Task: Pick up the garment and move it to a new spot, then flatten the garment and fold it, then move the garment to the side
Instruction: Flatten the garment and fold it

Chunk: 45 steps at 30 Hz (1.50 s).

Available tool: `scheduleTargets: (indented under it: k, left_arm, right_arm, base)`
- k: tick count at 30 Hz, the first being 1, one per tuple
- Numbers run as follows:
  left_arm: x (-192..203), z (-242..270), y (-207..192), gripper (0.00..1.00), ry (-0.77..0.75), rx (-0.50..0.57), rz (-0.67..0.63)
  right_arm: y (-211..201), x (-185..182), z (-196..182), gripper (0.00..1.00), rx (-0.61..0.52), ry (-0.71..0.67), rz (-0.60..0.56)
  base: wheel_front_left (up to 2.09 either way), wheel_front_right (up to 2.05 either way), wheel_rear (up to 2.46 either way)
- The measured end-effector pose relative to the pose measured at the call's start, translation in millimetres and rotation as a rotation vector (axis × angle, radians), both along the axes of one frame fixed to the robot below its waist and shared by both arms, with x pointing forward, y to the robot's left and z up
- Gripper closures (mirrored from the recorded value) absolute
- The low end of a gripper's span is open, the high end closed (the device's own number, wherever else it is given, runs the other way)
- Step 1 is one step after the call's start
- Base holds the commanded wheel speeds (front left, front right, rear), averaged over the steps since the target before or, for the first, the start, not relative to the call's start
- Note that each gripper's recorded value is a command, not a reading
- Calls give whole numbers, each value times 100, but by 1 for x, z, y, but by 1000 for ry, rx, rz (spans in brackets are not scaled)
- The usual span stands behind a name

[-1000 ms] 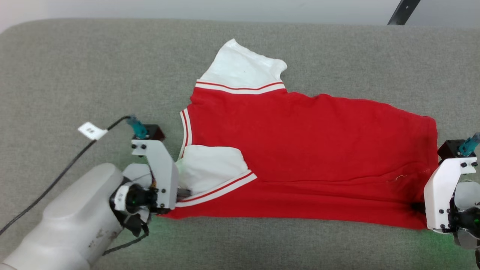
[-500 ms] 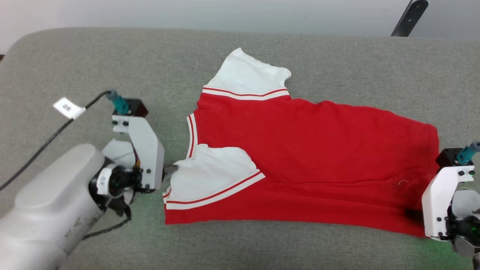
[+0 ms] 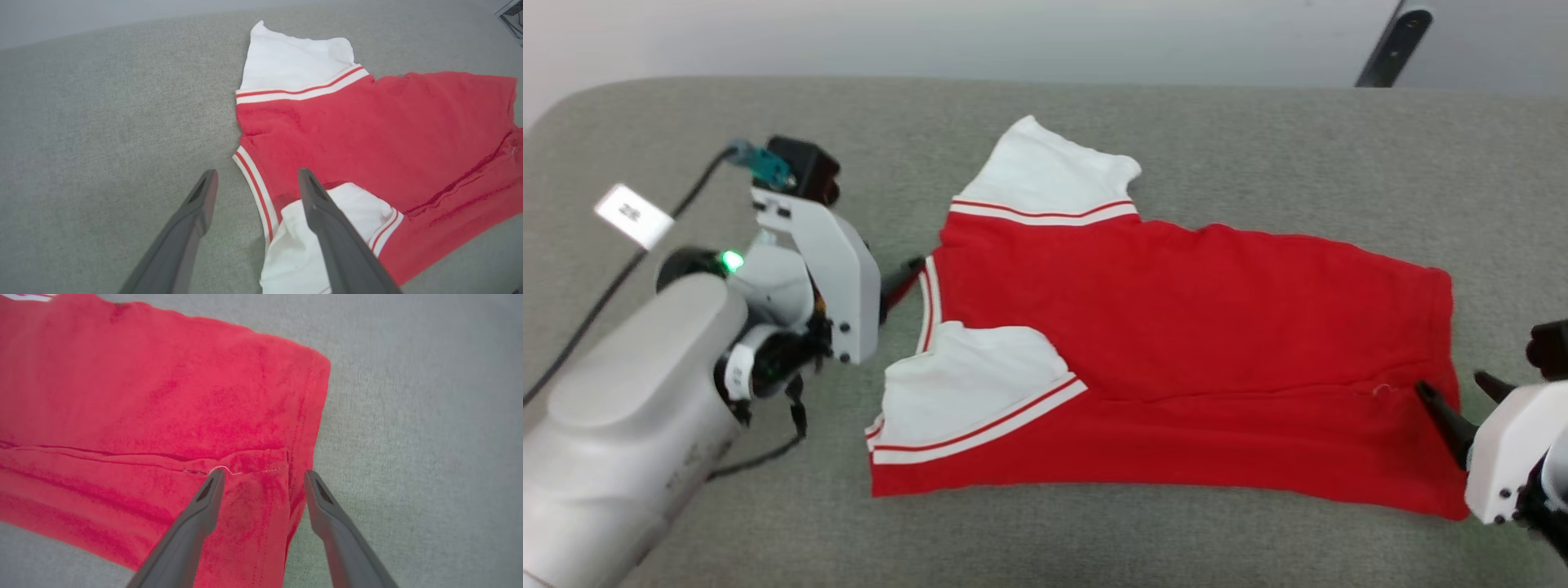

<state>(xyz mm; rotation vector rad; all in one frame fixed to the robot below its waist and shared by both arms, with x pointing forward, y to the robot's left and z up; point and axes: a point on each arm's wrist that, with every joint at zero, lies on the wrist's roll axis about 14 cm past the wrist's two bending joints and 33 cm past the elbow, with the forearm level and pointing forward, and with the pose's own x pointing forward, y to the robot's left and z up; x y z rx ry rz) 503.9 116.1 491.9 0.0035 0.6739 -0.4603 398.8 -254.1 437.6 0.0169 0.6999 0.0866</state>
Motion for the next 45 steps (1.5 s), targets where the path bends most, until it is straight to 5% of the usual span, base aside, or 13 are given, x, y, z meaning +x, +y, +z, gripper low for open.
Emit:
scheduleTargets:
  k: [9, 15, 31, 45]
  left_arm:
    - [47, 30, -25, 0, -185, -7, -65]
    - [81, 33, -36, 0, -211, 30, -97]
    - [159, -27, -64, 0, -29, 176, -178]
    - [171, -94, -92, 0, 261, 279, -230]
  right_arm:
    - [3, 4, 66, 0, -122, -551, 36]
    - [31, -7, 75, 0, -127, -732, 72]
    - [25, -9, 39, 0, -125, -665, -56]
    - [10, -17, 3, 0, -125, -540, -146]
  base:
    - [0, 0, 0]
    - [0, 0, 0]
    - [0, 0, 0]
    - [0, 0, 0]
